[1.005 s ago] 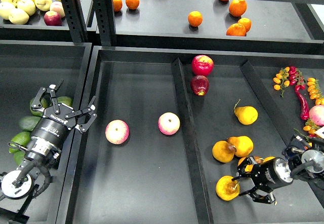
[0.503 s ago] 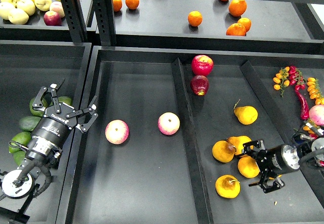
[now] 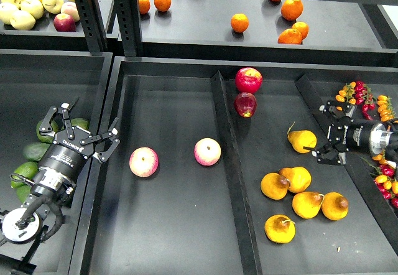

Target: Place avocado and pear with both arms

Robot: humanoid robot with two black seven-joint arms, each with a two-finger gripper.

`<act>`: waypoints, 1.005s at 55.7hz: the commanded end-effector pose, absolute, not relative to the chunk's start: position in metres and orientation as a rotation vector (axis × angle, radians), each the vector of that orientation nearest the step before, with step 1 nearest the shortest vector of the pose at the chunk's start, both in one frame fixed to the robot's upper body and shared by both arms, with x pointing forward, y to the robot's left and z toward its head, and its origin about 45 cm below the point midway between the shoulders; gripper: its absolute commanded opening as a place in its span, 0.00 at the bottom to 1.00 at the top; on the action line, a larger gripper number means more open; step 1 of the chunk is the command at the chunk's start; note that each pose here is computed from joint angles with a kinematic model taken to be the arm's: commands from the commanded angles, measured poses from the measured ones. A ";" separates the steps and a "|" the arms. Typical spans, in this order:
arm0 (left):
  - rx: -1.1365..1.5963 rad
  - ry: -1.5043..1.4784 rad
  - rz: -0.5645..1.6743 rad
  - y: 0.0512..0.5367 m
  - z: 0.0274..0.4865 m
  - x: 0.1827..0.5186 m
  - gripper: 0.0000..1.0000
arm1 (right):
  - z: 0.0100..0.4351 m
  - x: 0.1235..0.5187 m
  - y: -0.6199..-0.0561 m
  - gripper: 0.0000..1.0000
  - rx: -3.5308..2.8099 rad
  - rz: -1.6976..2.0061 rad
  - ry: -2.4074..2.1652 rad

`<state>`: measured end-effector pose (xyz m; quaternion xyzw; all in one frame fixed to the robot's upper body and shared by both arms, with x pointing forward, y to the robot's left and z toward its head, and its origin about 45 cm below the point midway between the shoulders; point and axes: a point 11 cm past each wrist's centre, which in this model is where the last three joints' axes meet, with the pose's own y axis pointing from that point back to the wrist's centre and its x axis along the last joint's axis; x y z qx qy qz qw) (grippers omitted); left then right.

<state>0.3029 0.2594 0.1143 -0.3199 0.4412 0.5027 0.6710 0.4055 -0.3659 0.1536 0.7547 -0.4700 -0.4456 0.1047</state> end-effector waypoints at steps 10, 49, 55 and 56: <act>-0.729 1.027 1.163 0.261 0.112 0.305 1.00 | 0.155 0.426 -0.300 1.00 2.561 -1.807 -1.500; -0.776 0.982 1.138 0.261 0.132 0.308 1.00 | 0.115 0.410 -0.243 1.00 2.554 -2.375 -1.734; -0.777 0.982 1.140 0.261 0.132 0.308 1.00 | 0.115 0.409 -0.255 1.00 2.547 -2.439 -1.824; -0.777 0.982 1.140 0.261 0.132 0.308 1.00 | 0.115 0.409 -0.257 1.00 2.548 -2.441 -1.840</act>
